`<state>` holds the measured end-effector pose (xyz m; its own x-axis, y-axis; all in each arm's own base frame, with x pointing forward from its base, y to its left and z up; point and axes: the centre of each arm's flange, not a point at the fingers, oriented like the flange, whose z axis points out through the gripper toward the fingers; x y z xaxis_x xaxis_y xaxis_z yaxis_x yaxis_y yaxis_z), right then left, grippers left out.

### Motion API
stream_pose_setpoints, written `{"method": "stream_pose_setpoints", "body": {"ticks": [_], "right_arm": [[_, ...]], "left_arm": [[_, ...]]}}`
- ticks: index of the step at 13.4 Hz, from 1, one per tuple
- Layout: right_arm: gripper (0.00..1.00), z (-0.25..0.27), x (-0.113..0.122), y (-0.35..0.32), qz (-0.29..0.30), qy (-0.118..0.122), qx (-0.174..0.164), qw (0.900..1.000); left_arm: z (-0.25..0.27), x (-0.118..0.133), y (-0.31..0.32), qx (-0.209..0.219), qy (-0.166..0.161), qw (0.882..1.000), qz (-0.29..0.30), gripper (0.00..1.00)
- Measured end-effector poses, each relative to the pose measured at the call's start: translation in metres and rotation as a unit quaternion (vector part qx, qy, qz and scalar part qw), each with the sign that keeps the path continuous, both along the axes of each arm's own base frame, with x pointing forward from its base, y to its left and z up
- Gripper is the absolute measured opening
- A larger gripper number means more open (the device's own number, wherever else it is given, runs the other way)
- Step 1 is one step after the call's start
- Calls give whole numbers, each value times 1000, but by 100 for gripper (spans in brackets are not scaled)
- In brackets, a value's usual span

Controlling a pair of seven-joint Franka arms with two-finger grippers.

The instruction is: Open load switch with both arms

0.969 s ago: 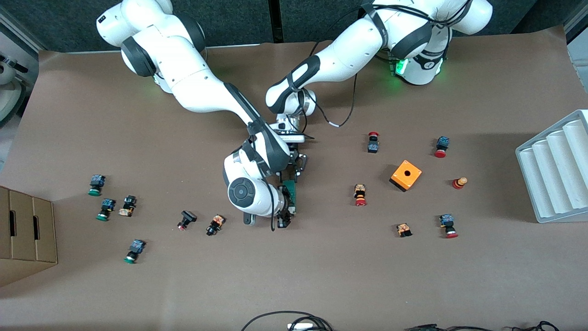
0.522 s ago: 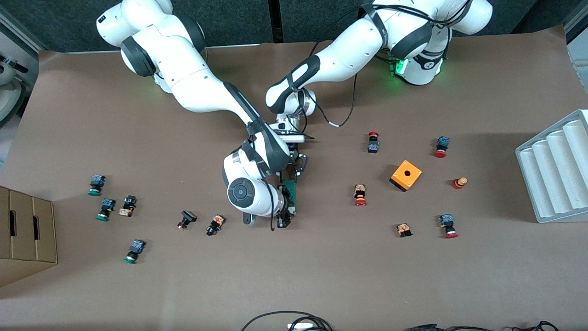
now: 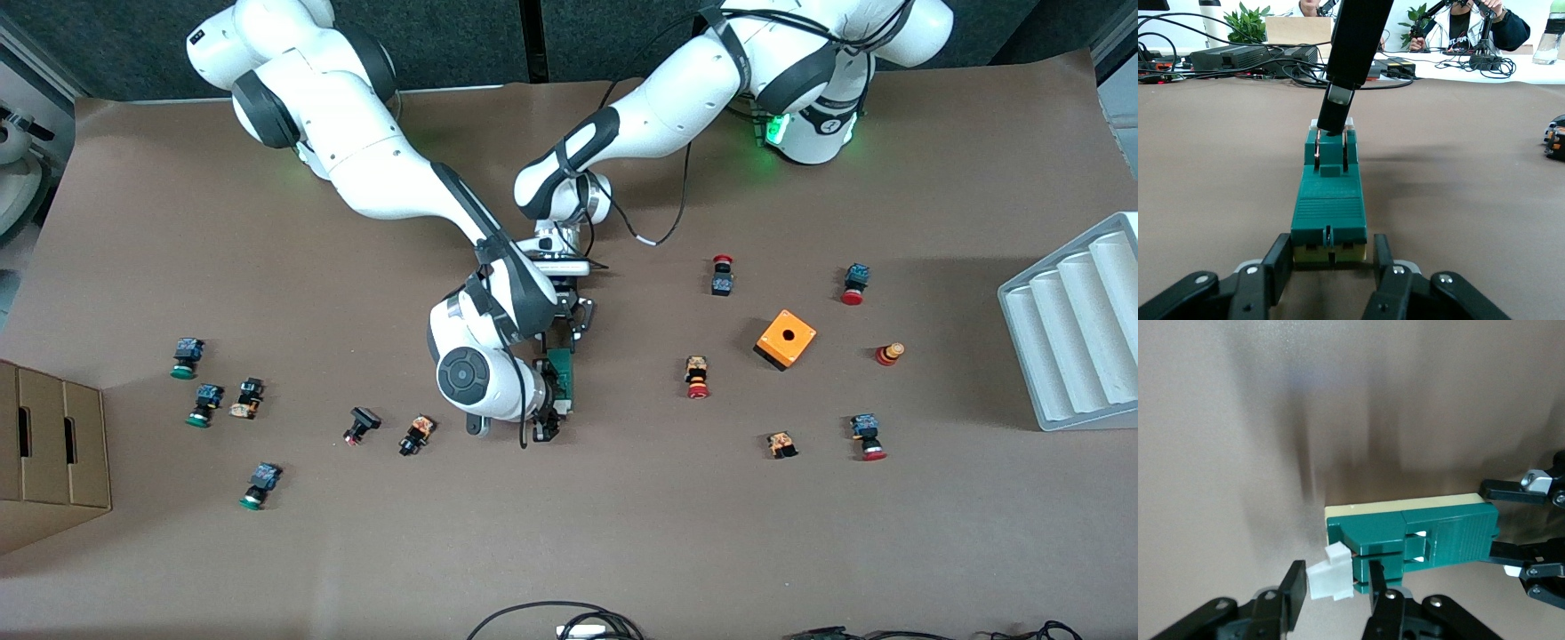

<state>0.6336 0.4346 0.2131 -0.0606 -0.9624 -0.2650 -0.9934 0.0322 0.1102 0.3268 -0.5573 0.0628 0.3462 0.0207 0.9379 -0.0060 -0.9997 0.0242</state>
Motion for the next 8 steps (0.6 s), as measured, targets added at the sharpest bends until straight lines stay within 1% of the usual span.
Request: {"method": "stream_pose_setpoints", "body": {"ticks": [2, 3, 4, 8], "right_arm": [[40, 1, 0, 1, 0, -1, 1, 1000], [38, 2, -1, 2, 1, -2, 1, 1000], [31, 3, 1, 2, -1, -6, 2, 1000], [30, 3, 0, 2, 0, -6, 3, 1000]], "left_arm": [[0, 0, 0, 0, 0, 1000, 0, 56], [0, 0, 0, 0, 0, 1000, 0, 56], [0, 0, 0, 0, 0, 1000, 0, 56], [0, 0, 0, 0, 0, 1000, 0, 55]]}}
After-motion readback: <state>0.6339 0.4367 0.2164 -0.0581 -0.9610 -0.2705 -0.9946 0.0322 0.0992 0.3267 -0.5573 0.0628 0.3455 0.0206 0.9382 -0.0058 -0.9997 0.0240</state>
